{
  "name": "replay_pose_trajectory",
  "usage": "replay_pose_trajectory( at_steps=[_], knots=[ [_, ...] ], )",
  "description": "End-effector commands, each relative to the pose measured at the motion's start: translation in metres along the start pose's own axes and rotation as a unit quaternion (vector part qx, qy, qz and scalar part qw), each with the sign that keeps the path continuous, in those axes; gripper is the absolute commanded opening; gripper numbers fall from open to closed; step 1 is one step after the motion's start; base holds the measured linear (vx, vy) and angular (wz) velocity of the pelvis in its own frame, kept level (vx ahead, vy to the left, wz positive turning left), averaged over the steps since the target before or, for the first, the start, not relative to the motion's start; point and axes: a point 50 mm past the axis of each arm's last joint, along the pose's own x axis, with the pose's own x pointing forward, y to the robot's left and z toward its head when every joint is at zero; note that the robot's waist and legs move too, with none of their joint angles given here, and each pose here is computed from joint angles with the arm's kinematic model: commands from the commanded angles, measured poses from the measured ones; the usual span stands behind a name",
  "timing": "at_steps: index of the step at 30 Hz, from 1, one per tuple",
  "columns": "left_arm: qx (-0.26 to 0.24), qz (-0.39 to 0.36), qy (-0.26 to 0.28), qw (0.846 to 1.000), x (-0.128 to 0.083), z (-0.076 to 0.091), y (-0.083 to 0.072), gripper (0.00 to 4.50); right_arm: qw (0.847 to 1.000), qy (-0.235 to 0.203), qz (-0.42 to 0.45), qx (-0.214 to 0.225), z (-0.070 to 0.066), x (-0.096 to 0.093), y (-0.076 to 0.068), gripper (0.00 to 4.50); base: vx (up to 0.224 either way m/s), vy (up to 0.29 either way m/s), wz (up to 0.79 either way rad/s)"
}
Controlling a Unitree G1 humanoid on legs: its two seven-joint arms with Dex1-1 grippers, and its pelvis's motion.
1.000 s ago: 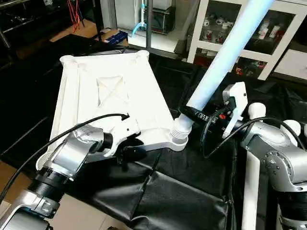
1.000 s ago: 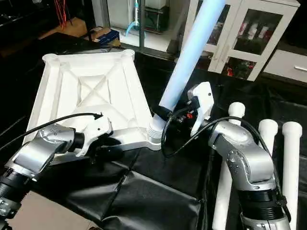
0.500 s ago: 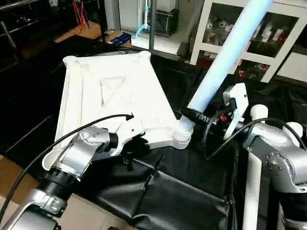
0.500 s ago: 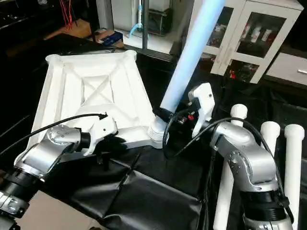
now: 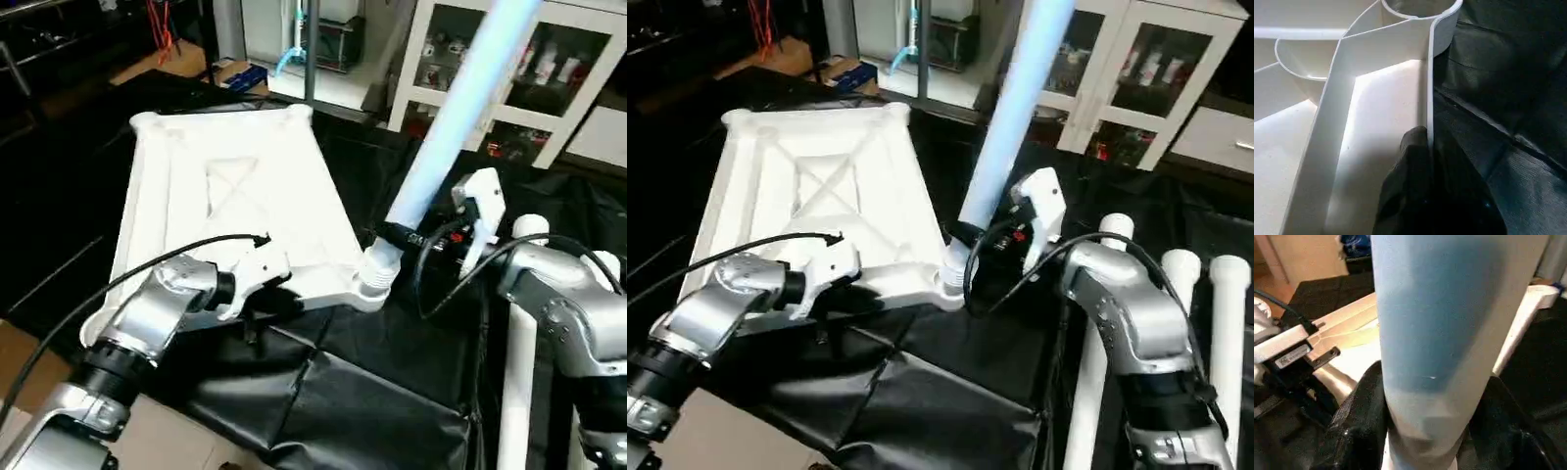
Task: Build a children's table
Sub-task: Insert table leg to table base
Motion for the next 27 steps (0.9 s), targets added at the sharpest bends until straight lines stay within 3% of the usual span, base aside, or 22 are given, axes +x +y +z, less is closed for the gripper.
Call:
replay_pose_trajectory(
  at_steps=[1,9,12,27],
  knots=[
    [0.008,-0.034,0.004,0.999,0.006,0.001,-0.007,0.00,1.000,0.000,0.016,-0.013,0.007,0.002,0.001,1.80,0.000,0.000,0.00],
    [0.013,-0.028,0.001,1.000,0.006,0.004,-0.002,0.00,0.999,0.020,0.040,-0.005,0.002,0.002,0.003,1.80,0.000,0.000,0.00],
    [0.017,-0.034,0.005,0.999,0.009,0.002,-0.006,0.00,0.998,0.046,0.033,-0.002,-0.009,-0.005,0.003,1.80,0.000,0.000,0.00],
    [0.044,-0.073,-0.005,0.996,0.009,0.009,-0.012,0.00,0.999,0.045,0.020,0.002,-0.014,0.002,0.000,1.80,0.000,0.000,0.00]
  ],
)
